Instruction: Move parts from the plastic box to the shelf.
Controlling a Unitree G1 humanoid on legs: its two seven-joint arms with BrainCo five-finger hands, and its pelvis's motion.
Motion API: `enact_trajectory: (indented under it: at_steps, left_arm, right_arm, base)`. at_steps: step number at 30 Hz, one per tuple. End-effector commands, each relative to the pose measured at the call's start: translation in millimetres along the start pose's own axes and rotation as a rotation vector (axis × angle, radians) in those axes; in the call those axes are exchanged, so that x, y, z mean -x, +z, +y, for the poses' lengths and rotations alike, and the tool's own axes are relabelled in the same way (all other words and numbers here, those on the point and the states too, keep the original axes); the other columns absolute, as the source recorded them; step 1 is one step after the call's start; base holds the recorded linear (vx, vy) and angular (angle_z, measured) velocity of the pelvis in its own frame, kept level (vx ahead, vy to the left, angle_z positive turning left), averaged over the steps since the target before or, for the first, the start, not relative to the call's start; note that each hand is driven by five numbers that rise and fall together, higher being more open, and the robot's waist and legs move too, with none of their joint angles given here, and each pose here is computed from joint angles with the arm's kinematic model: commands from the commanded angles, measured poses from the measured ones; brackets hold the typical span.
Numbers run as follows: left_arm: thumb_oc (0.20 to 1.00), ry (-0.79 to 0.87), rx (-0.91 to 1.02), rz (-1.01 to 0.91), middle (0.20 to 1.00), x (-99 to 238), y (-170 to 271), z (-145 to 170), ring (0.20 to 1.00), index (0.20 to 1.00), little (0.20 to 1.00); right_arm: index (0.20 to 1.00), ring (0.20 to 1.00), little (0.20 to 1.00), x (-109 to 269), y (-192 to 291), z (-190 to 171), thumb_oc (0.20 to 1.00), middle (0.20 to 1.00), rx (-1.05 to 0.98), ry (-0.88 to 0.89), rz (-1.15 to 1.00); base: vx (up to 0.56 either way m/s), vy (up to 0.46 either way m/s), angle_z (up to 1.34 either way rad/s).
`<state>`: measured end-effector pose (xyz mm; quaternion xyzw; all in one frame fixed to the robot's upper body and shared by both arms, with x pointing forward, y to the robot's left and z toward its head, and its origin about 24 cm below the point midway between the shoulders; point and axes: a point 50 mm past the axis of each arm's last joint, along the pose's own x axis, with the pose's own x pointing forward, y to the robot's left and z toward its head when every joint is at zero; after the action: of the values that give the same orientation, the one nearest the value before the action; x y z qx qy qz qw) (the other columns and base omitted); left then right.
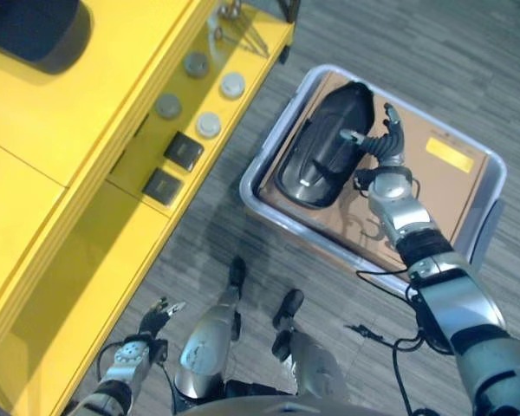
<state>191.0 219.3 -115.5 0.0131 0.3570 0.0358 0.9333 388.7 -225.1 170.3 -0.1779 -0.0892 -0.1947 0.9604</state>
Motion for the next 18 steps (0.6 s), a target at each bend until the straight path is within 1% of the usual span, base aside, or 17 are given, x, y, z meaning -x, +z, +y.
enact_trajectory:
  at_steps: [1, 5, 7, 8, 9, 10, 11, 12, 13, 15, 18]
  left_arm:
    - [1.000, 0.011, 0.003, -0.008, 1.000, 1, -2, 3, 1.000, 1.000, 1.000]
    - [1.000, -0.018, 0.026, -0.041, 1.000, -3, 9, -9, 1.000, 1.000, 1.000]
    - [1.000, -0.025, 0.030, -0.045, 1.000, -4, 10, -11, 1.000, 1.000, 1.000]
    - [1.000, -0.034, 0.035, -0.051, 1.000, -5, 13, -13, 1.000, 1.000, 1.000]
    - [1.000, -0.036, 0.035, -0.051, 1.000, -5, 13, -14, 1.000, 1.000, 1.000]
    - [1.000, -0.042, 0.034, -0.052, 1.000, -6, 15, -16, 1.000, 1.000, 1.000]
    - [1.000, -0.042, 0.034, -0.052, 1.000, -6, 15, -16, 1.000, 1.000, 1.000]
    - [1.000, -0.044, 0.034, -0.052, 1.000, -6, 15, -17, 1.000, 1.000, 1.000]
    - [1.000, -0.045, 0.034, -0.053, 1.000, -6, 16, -17, 1.000, 1.000, 1.000]
    - [1.000, -0.050, 0.028, -0.057, 1.000, -6, 16, -17, 1.000, 1.000, 1.000]
    - [1.000, -0.052, 0.009, -0.064, 1.000, -5, 15, -16, 1.000, 1.000, 1.000]
  right_arm:
    - [1.000, 1.000, 1.000, -8, 13, -12, 1.000, 1.000, 0.067, -0.022, -0.042]
    - [1.000, 1.000, 1.000, -8, -1, -12, 1.000, 1.000, 0.166, -0.079, 0.040]
    - [1.000, 1.000, 1.000, -7, -6, -11, 1.000, 1.000, 0.190, -0.072, 0.073]
    - [1.000, 1.000, 1.000, -7, -13, -9, 1.000, 1.000, 0.220, -0.032, 0.132]
    - [0.868, 0.868, 0.868, -7, -14, -9, 0.868, 0.868, 0.225, -0.022, 0.143]
    - [0.200, 0.200, 0.200, -6, -22, -6, 0.200, 0.200, 0.240, 0.016, 0.191]
    - [0.200, 0.200, 0.200, -6, -22, -6, 0.200, 0.200, 0.240, 0.016, 0.191]
    - [0.200, 0.200, 0.200, -4, -32, -4, 0.200, 0.200, 0.274, 0.069, 0.249]
    - [0.200, 0.200, 0.200, -4, -37, -5, 0.200, 0.200, 0.284, 0.077, 0.265]
    - [0.200, 0.200, 0.200, -3, -44, -9, 0.200, 0.200, 0.309, 0.066, 0.298]
    - [0.200, 0.200, 0.200, -2, -59, -25, 0.200, 0.200, 0.336, 0.025, 0.388]
  base:
    - [-0.03, 0.042, 0.01]
    - [-0.05, 0.072, -0.01]
    - [-0.03, 0.058, -0.01]
    - [-0.03, 0.056, -0.01]
    - [-0.03, 0.057, -0.02]
    - [0.00, 0.000, 0.00]
    - [-0.02, 0.033, -0.02]
    - [0.00, 0.000, 0.00]
    - [0.00, 0.000, 0.00]
    - [0.00, 0.000, 0.00]
    - [0.00, -0.019, 0.04]
